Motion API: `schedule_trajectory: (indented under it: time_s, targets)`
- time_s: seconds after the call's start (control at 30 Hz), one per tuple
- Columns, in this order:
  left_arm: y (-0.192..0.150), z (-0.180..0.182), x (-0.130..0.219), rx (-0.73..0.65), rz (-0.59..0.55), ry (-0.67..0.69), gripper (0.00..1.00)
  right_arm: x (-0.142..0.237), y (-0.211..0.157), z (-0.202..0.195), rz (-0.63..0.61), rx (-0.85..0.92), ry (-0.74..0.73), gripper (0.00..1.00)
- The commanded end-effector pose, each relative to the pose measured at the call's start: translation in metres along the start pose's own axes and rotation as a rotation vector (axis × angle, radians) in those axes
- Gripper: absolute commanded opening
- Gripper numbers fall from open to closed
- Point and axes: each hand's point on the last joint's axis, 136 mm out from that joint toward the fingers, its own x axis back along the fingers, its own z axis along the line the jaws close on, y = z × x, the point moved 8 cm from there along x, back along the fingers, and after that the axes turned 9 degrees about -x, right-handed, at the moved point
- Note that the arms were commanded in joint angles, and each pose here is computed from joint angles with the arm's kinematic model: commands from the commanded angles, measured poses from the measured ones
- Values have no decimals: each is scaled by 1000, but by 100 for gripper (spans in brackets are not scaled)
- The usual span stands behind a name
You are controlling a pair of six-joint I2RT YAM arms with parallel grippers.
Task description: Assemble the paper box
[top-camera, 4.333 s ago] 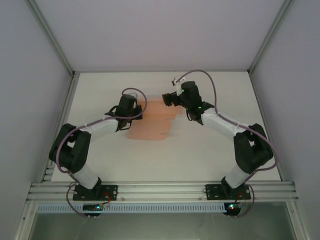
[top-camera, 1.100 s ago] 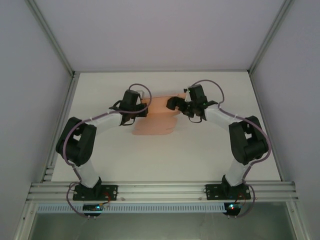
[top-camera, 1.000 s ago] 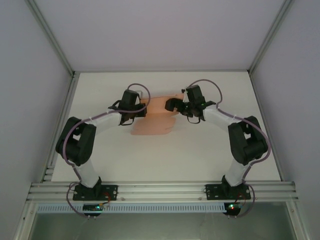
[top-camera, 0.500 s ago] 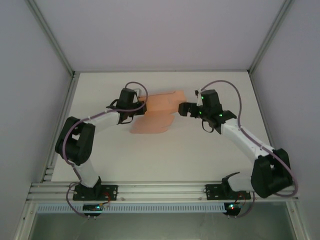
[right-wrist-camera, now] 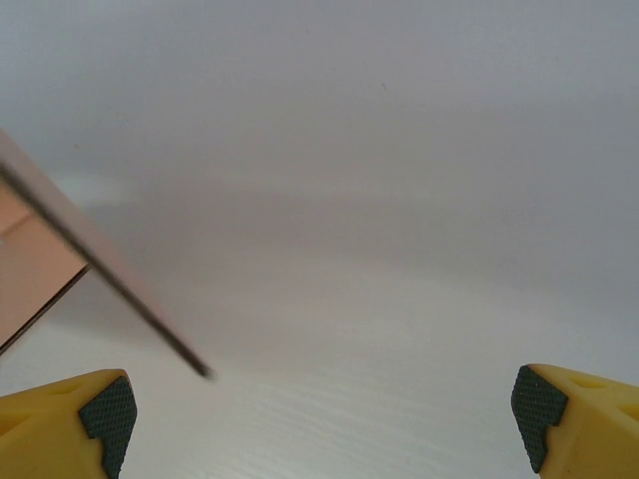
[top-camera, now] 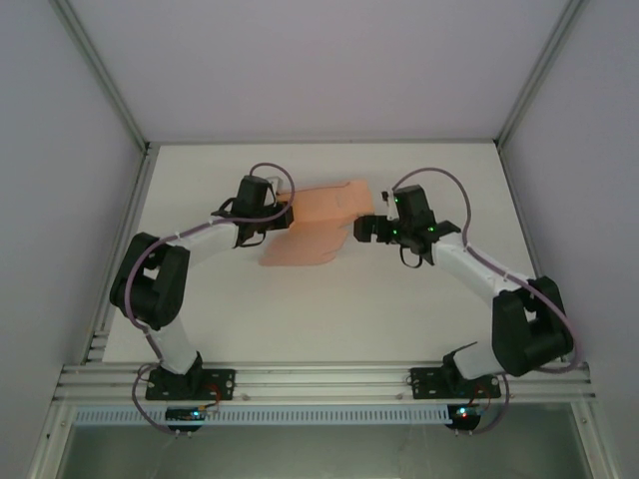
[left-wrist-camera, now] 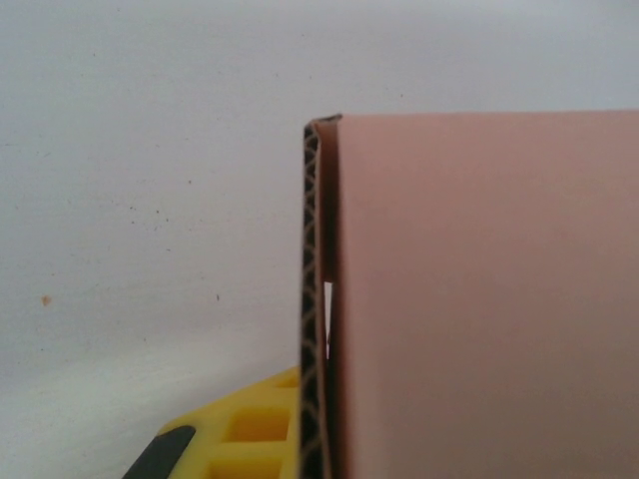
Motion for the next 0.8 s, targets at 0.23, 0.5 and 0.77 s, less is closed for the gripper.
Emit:
schedule_trajectory:
  time_s: [0.23, 0.5, 0.77]
  targets:
    - [-4, -9, -2, -43, 17, -48, 0, -32, 30, 27, -15, 65, 77, 99]
    - [2, -14, 1, -8, 1, -82, 0, -70, 5, 51, 6, 215, 6, 100]
    - [-1, -11, 3, -5, -1, -50, 0, -50, 10, 43, -85, 183, -59, 99]
